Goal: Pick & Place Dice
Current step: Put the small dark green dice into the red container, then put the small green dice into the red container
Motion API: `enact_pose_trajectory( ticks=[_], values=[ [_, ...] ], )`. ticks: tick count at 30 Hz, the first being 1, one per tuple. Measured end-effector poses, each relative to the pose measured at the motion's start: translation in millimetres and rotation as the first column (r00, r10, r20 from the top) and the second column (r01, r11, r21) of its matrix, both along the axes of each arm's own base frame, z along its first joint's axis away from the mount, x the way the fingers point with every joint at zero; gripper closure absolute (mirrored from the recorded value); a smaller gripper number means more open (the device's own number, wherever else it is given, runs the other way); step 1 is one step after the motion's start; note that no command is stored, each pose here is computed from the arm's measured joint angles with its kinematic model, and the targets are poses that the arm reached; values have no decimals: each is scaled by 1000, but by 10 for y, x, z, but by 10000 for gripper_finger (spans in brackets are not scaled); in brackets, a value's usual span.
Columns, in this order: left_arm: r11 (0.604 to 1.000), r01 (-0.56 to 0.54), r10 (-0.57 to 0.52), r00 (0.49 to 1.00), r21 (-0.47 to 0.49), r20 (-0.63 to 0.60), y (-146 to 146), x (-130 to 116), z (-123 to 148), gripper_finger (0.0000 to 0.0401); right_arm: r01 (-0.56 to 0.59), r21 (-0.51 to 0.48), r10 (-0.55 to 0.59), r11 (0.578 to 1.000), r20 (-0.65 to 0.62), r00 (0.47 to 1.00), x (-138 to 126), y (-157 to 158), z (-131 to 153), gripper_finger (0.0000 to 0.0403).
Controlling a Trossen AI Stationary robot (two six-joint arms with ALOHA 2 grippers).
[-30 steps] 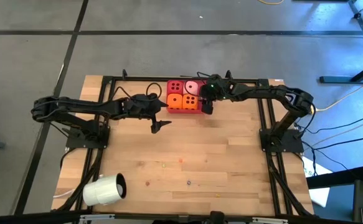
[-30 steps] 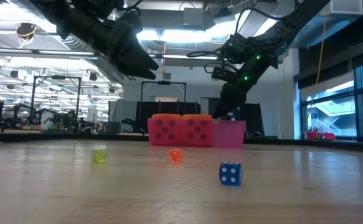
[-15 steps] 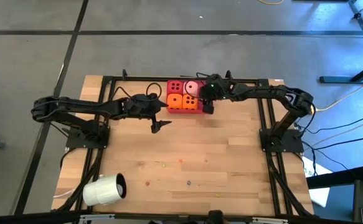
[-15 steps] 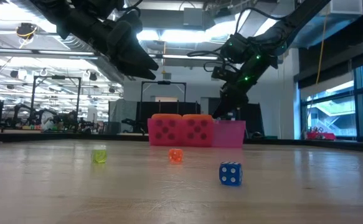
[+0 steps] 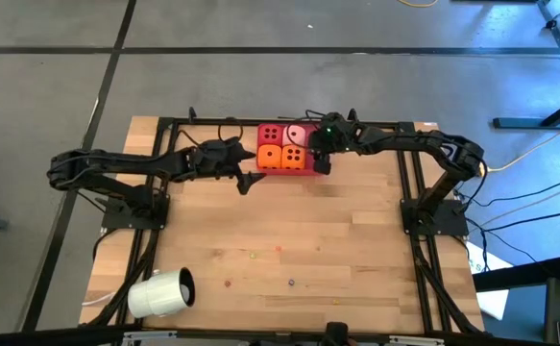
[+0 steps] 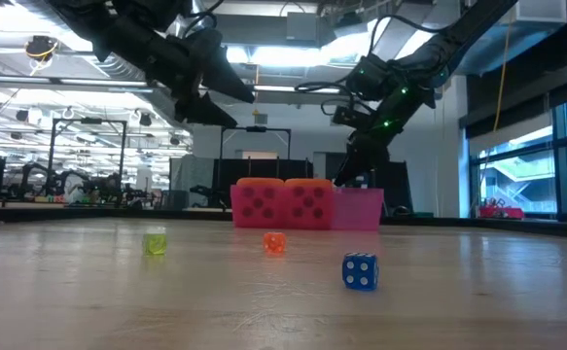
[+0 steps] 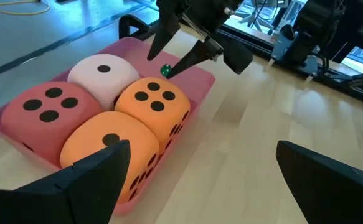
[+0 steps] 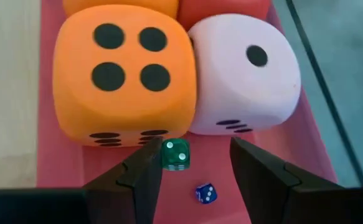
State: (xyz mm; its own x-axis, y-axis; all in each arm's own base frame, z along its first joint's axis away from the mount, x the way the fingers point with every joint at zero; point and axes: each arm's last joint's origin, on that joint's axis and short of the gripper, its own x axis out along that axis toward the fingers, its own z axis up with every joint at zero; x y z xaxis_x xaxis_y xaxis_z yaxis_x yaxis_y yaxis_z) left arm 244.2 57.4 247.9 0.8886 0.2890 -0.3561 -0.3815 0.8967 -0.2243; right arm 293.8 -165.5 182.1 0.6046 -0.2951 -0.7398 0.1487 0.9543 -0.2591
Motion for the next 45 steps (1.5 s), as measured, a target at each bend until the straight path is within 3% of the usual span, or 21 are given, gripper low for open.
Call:
enact_pose_trajectory(
  ticks=[8,16,19,23,29,36,45],
  values=[
    [1000,1,-1,1000,0,-1,-3,0,0,1,91,81,-92,993,15,996,-19,-4,-11,215],
    [1000,1,-1,1000,0,-1,-3,0,0,1,41,3,-41,999,-32,999,-59,-58,-18,215],
    [1000,1,-1,1000,0,-1,-3,0,0,1,109,-39,-112,993,-93,989,-163,-175,-38,215],
    [1000,1,-1,1000,0,0,-3,1,0,1,214,-14,-213,977,-145,966,-329,-330,-68,215],
    [1000,1,-1,1000,1,-1,-3,0,0,1,276,94,-269,957,-80,960,-387,-416,-57,215],
    [1000,1,-1,1000,1,-1,-3,0,0,1,328,122,-328,937,-25,944,-349,-422,-41,215],
    [1000,1,-1,1000,1,0,-3,1,0,1,322,118,-322,939,-22,947,-347,-424,-38,215]
  ],
)
